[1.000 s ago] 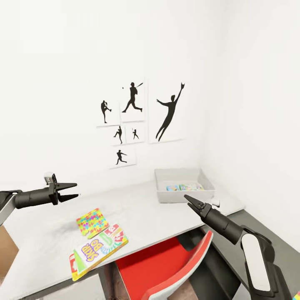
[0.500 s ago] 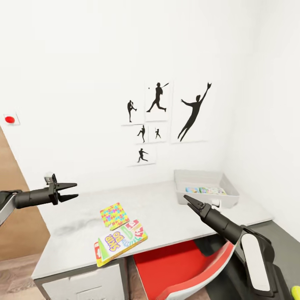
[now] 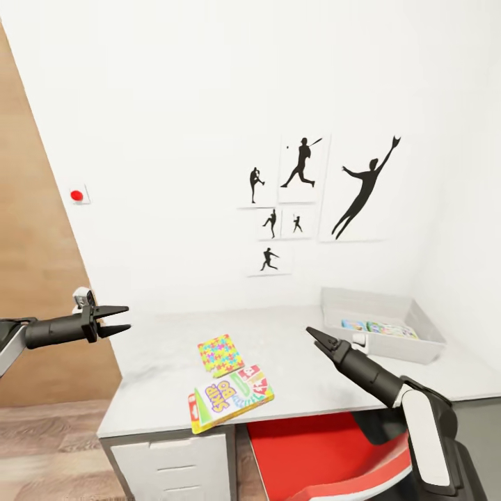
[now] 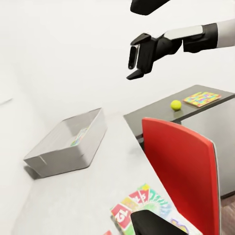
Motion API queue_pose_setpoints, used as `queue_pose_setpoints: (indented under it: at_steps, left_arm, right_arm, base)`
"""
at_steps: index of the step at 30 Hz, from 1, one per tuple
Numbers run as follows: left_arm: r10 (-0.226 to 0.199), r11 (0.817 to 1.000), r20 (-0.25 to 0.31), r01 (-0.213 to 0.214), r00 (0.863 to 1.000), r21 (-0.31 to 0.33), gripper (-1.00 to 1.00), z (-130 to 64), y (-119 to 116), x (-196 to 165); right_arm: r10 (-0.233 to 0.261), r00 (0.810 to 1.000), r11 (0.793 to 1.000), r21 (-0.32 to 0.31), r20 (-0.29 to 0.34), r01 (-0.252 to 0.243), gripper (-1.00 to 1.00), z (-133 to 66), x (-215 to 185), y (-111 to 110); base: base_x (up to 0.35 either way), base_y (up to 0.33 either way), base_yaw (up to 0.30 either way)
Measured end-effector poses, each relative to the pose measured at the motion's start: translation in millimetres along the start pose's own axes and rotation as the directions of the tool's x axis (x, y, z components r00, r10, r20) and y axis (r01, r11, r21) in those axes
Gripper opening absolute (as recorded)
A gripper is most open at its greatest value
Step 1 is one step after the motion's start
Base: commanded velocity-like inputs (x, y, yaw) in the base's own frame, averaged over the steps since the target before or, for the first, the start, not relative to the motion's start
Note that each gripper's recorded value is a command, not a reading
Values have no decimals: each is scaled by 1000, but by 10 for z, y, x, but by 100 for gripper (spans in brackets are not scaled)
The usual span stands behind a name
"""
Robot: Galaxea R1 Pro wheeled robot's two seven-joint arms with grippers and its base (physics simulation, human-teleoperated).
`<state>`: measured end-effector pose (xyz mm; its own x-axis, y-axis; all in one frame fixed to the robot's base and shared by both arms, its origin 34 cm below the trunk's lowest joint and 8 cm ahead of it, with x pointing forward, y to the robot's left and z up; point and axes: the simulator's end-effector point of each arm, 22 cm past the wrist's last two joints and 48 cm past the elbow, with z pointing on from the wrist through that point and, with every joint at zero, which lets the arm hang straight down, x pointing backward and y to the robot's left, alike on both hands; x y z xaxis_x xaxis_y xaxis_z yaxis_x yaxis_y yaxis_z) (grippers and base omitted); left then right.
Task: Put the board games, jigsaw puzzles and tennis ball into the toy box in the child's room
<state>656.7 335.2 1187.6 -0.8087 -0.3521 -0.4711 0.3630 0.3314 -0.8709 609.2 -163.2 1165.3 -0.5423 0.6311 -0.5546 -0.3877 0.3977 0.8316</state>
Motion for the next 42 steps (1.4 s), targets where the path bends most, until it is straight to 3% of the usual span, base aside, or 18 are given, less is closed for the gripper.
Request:
queue_pose_setpoints:
  at_steps: [10,11,19,27,30,33,37,38,40,41,42]
  left_arm:
    - [0,1000,1,0,1000,-2,100,-5,5,-2]
    - [1,1000,1,-1,1000,-2,100,-8,6,-2]
    - [3,1000,2,-3,1000,-2,100,-8,9,-5]
    - [4,1000,3,-4,1000,-7,100,-16,20,-6]
    - [9,1000,4,-9,1000,-10,100,-18,27,-8]
    - [15,1000,7,-15,1000,-12,100,-23,38,-11]
    - [18,1000,8,-18,1000,-14,100,-25,45,-11]
    - [18,1000,8,-18,1000,-13,100,-24,46,-10]
    - [18,1000,8,-18,1000,-14,100,-22,47,-10]
    - [18,1000,8,-18,1000,-14,100,-21,48,-11]
    - [18,1000,8,-18,1000,-14,100,-23,48,-11]
  right_arm:
    - [2,1000,985,172,-2,-2,100,-19,14,-369]
    - [1,1000,973,232,-13,2,100,-15,53,-486]
    - [-13,997,930,365,-76,40,100,60,253,-700]
    - [-30,990,891,445,-137,88,100,117,454,-805]
    - [-43,983,867,482,-179,125,100,198,591,-812]
    - [-67,975,814,554,-213,177,100,257,632,-858]
    - [-155,958,702,656,-239,278,100,483,280,-696]
    - [-185,951,657,689,-247,306,100,520,129,-647]
    - [-213,944,609,722,-251,329,100,526,-42,-619]
    - [-231,940,575,744,-252,341,100,537,-172,-593]
    - [-238,938,563,751,-252,345,100,550,-233,-573]
  base:
    - [-122,53,57]
    - [-25,13,5]
    - [-62,4,2]
    - [-43,0,0]
    - [-8,0,0]
    - [-3,0,0]
    - [-1,0,0]
    - [0,0,0]
    - [0,0,0]
    - [0,0,0]
    - [0,0,0]
